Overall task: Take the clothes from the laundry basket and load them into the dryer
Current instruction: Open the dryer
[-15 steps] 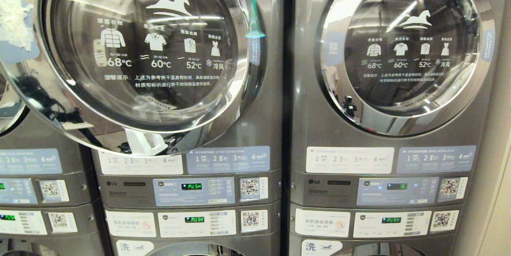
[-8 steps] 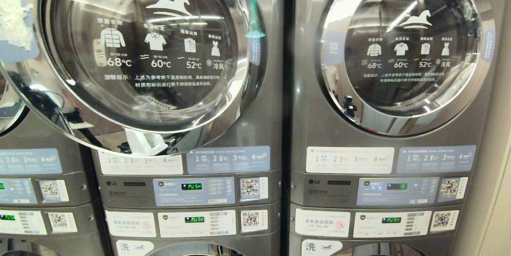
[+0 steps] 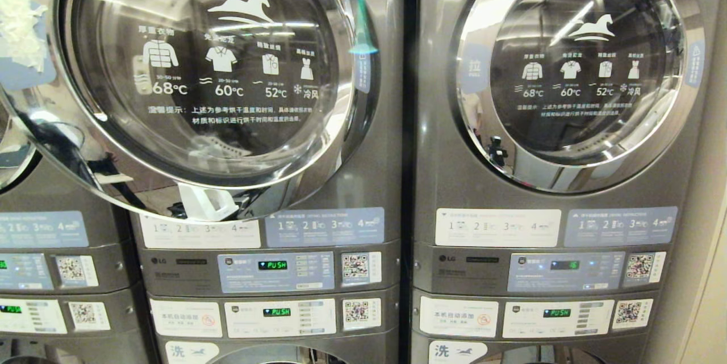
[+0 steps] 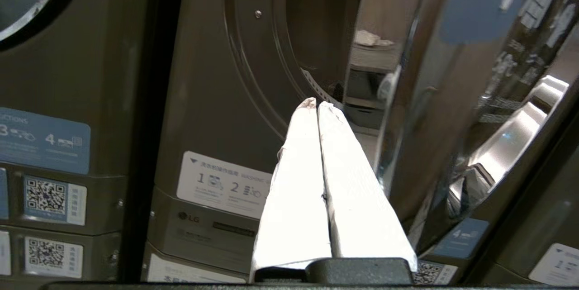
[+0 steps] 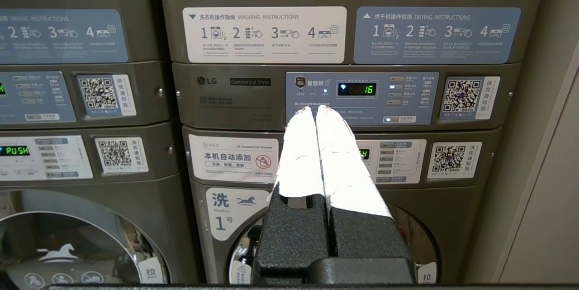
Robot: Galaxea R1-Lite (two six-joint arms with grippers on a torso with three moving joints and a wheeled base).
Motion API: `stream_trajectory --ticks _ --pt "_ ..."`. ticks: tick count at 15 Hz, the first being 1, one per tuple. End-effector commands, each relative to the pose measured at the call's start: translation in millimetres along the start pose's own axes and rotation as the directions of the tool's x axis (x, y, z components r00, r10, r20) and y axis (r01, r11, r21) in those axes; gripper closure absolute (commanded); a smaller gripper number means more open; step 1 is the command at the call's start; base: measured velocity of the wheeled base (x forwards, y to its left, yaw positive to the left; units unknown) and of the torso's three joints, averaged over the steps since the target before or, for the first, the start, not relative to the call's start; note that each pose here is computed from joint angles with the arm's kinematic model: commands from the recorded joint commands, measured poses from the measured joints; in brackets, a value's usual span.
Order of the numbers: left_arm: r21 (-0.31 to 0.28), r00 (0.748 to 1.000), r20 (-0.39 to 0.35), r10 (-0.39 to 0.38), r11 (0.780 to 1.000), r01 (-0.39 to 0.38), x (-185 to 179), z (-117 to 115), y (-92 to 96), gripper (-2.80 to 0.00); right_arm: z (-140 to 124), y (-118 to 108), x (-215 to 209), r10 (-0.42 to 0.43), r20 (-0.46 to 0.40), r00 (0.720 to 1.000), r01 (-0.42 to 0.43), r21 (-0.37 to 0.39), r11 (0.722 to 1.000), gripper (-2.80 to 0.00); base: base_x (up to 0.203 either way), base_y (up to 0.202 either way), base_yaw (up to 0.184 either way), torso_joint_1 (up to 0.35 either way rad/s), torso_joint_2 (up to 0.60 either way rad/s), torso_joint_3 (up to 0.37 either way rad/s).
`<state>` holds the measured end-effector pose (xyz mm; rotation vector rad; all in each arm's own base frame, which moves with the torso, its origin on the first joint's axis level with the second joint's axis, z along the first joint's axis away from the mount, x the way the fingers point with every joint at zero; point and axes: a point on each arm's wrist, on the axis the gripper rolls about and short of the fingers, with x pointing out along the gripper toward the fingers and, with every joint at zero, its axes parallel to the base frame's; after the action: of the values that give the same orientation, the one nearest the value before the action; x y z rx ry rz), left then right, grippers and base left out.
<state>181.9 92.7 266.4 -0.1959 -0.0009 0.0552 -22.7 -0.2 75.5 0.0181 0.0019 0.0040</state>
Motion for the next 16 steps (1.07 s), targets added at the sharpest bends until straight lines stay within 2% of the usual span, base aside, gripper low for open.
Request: stream_trajectory --ticks 1,7,11,13,14,15,16 --pt "-0.004 0.999 -0.032 -0.004 1.0 0.004 15.7 -4.5 7.3 0.0 0.0 0.0 0.0 0.001 0.0 1.0 -0.001 0.0 1.0 0.0 0.0 0.0 0.0 0.0 0.0 0.0" --pt "-0.009 0.992 -0.055 -0.114 0.994 0.113 16.5 -11.1 -10.9 0.0 0.0 0.0 0.0 0.001 0.0 1.0 -0.001 0.0 1.0 0.0 0.0 0.0 0.0 0.0 0.0 0.0" --pt "0.013 0.979 -0.036 -0.199 0.98 0.199 -11.1 -21.6 -22.2 0.0 0.0 0.0 0.0 0.001 0.0 1.0 -0.001 0.0 1.0 0.0 0.0 0.0 0.0 0.0 0.0 0.0" --pt "0.033 0.97 -0.014 -0.242 0.97 0.243 -31.8 -25.6 -35.3 0.0 0.0 0.0 0.0 0.001 0.0 1.0 -0.001 0.0 1.0 0.0 0.0 0.0 0.0 0.0 0.0 0.0" --pt "0.044 0.961 -0.003 -0.278 0.96 0.278 -41.2 -27.0 -43.7 0.0 0.0 0.0 0.0 0.001 0.0 1.0 -0.001 -0.001 1.0 0.0 0.0 0.0 0.0 0.0 0.0 0.0" --pt "0.058 0.938 0.008 -0.346 0.937 0.345 -51.5 -28.2 -56.7 0.0 0.0 0.0 0.0 0.001 0.0 1.0 -0.001 -0.001 1.0 0.0 0.0 0.0 0.0 0.0 0.0 0.0" --pt "0.075 0.907 0.017 -0.421 0.905 0.419 -62.5 -29.8 -69.3 0.0 0.0 0.0 0.0 0.001 0.0 1.0 -0.001 -0.001 1.0 0.0 0.0 0.0 0.0 0.0 0.0 0.0"
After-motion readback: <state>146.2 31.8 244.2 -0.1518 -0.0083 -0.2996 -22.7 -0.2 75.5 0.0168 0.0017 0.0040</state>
